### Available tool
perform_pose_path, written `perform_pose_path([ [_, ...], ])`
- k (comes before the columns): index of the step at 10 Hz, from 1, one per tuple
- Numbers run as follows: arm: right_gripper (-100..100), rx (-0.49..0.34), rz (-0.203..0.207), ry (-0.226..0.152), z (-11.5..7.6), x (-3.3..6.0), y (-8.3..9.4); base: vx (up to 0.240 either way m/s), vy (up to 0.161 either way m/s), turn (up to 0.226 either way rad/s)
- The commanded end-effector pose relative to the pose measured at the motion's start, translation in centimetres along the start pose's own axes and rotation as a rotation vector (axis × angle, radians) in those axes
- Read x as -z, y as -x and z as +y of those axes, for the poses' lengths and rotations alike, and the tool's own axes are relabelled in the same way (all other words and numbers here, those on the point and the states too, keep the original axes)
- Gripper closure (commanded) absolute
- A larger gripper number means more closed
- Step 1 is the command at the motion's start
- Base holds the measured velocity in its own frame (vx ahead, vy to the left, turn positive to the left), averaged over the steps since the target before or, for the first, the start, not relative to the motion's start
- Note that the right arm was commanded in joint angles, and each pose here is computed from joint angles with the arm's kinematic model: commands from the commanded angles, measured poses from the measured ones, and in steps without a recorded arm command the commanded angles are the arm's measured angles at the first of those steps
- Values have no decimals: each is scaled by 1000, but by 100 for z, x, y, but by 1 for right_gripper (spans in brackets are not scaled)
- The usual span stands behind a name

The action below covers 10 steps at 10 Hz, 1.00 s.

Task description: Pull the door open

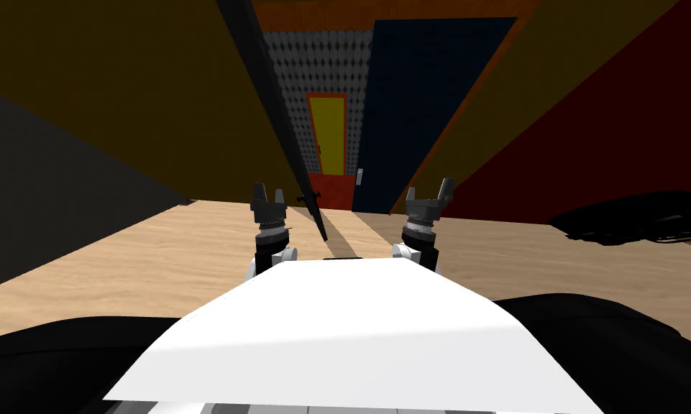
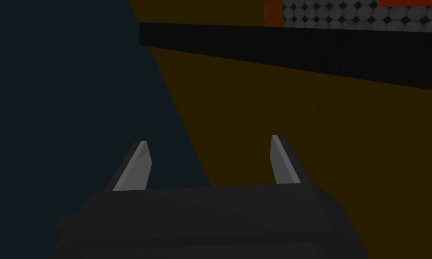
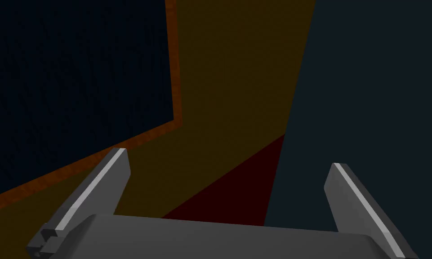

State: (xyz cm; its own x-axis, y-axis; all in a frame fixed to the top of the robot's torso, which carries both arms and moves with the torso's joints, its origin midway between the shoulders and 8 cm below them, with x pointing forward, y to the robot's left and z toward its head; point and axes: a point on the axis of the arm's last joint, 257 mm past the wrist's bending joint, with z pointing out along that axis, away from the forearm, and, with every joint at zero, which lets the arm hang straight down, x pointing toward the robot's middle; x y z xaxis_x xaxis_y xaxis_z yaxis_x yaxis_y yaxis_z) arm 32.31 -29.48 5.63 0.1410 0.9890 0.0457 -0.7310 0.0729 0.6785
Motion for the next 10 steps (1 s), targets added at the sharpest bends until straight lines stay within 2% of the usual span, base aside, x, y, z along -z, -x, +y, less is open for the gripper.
perform_pose_path([
  [1,-100,-5,1,-17,-107,14,12,-73,82,27],
  [2,-100,-12,2,-38,-246,34,29,68,-12,164],
  [3,-100,-12,2,-38,-246,34,29,89,-39,78],
  [5,-100,-18,2,-64,-412,60,53,71,-31,67],
  [10,-100,-34,-2,-148,-949,142,164,72,-2,127],
])
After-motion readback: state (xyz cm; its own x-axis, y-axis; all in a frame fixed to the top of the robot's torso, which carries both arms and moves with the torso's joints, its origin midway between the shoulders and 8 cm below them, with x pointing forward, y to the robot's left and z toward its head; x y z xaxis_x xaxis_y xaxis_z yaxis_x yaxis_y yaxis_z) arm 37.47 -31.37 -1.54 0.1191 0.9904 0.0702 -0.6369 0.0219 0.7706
